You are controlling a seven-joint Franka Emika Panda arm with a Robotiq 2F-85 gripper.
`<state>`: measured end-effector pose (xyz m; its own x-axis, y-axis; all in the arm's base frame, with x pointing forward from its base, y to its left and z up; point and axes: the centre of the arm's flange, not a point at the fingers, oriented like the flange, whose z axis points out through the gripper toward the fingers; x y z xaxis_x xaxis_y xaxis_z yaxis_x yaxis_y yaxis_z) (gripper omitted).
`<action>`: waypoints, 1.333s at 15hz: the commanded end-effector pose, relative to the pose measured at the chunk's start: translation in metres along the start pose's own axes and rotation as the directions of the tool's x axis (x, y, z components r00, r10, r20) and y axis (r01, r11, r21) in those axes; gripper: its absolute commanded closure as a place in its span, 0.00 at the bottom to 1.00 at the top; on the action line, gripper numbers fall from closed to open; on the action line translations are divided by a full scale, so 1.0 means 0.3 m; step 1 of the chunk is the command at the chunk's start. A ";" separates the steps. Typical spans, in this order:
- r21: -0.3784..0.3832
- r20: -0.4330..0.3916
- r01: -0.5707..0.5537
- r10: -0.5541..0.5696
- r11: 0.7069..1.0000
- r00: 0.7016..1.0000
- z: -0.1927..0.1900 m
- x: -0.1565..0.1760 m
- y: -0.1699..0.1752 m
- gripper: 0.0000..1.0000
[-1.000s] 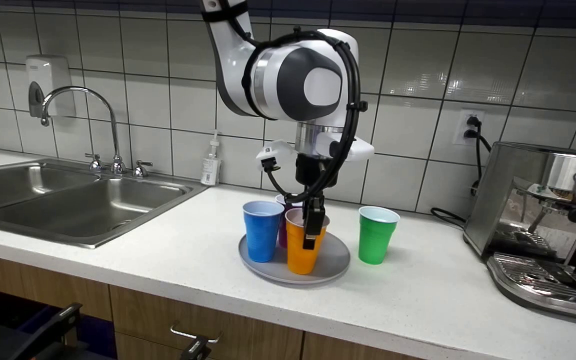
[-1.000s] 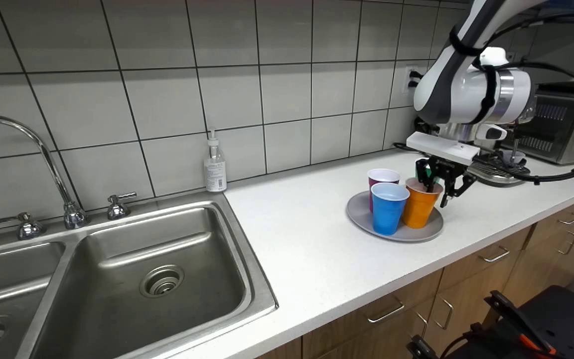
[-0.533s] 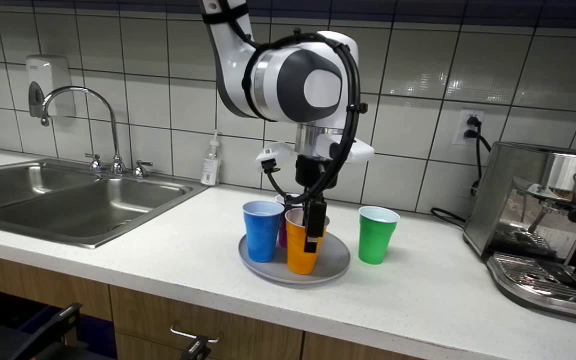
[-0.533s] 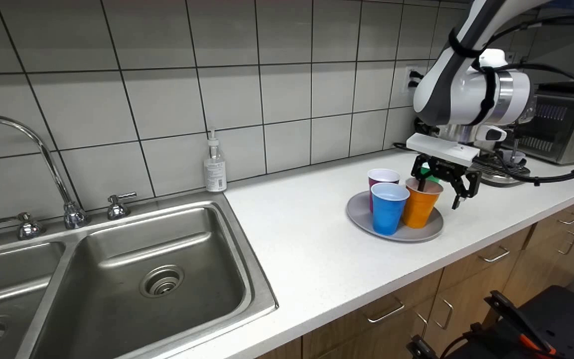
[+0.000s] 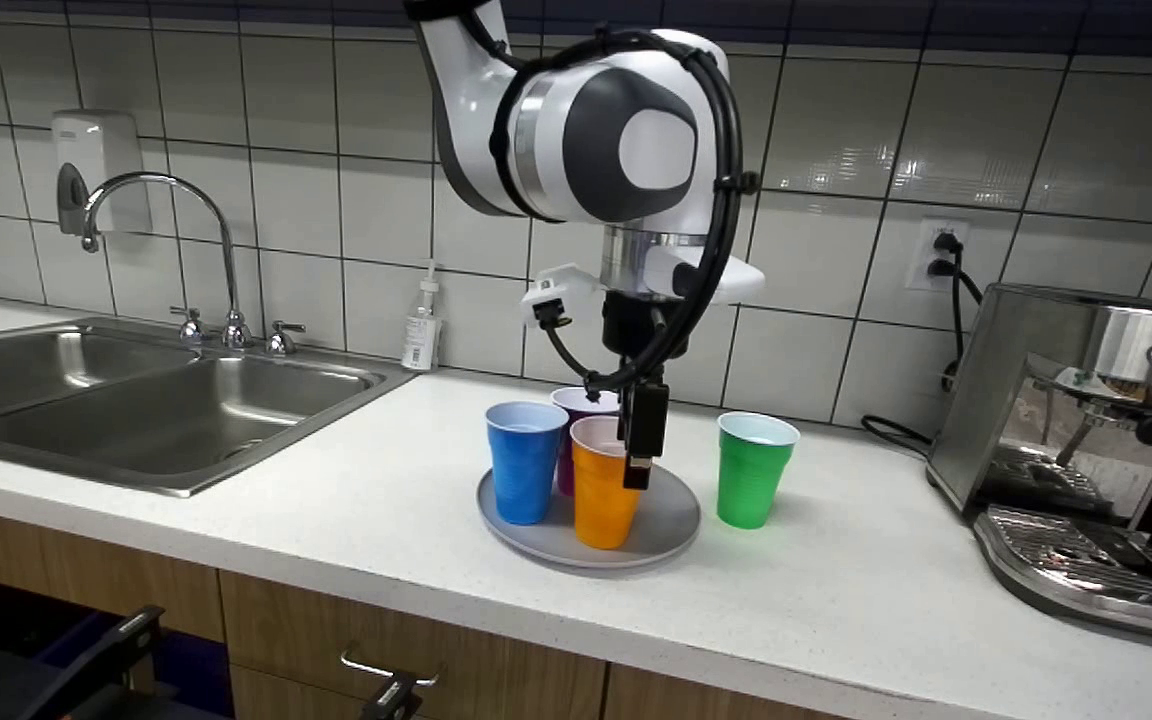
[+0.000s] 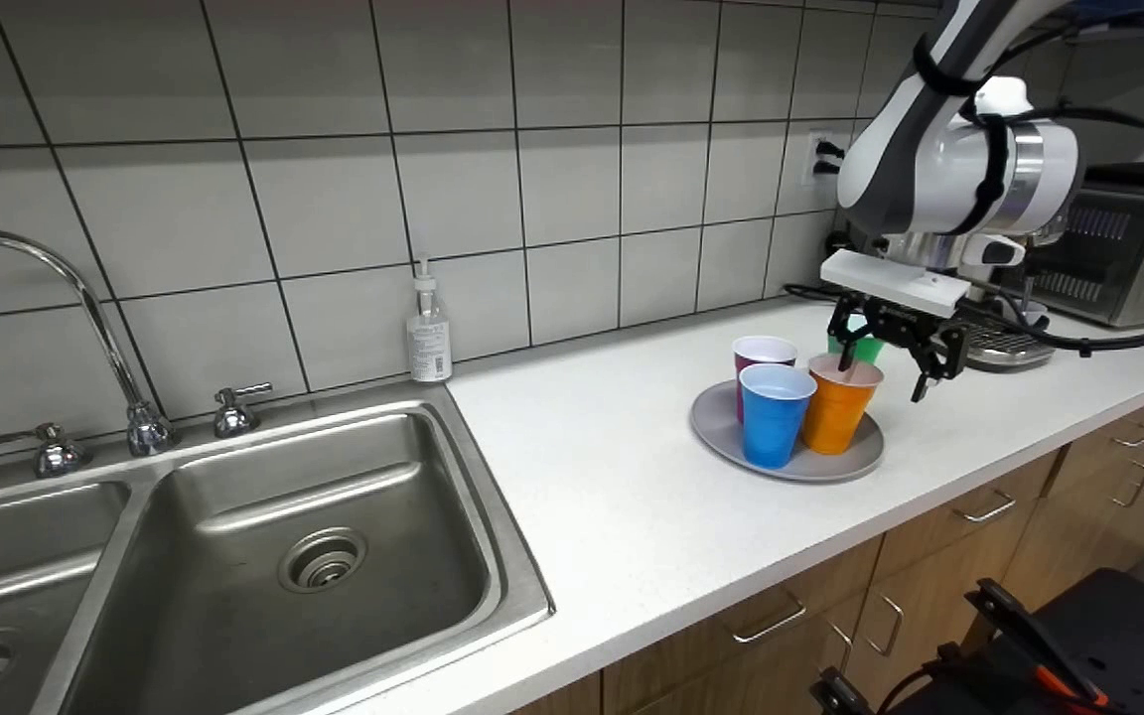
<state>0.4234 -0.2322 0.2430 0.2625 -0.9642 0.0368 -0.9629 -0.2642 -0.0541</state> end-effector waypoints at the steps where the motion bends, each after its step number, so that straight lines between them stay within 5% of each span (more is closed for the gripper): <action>1: 0.018 -0.025 0.021 -0.020 1.000 0.999 -0.110 -0.018 0.051 0.00; 10: 0.038 -0.111 0.068 -0.064 0.997 0.992 -0.250 0.039 0.076 0.00; 20: 0.024 -0.124 0.117 -0.113 0.993 0.986 -0.304 0.309 0.041 0.00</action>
<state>0.4126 -0.2925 0.3306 0.3284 -0.9274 0.1793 -0.9325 -0.3485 -0.0947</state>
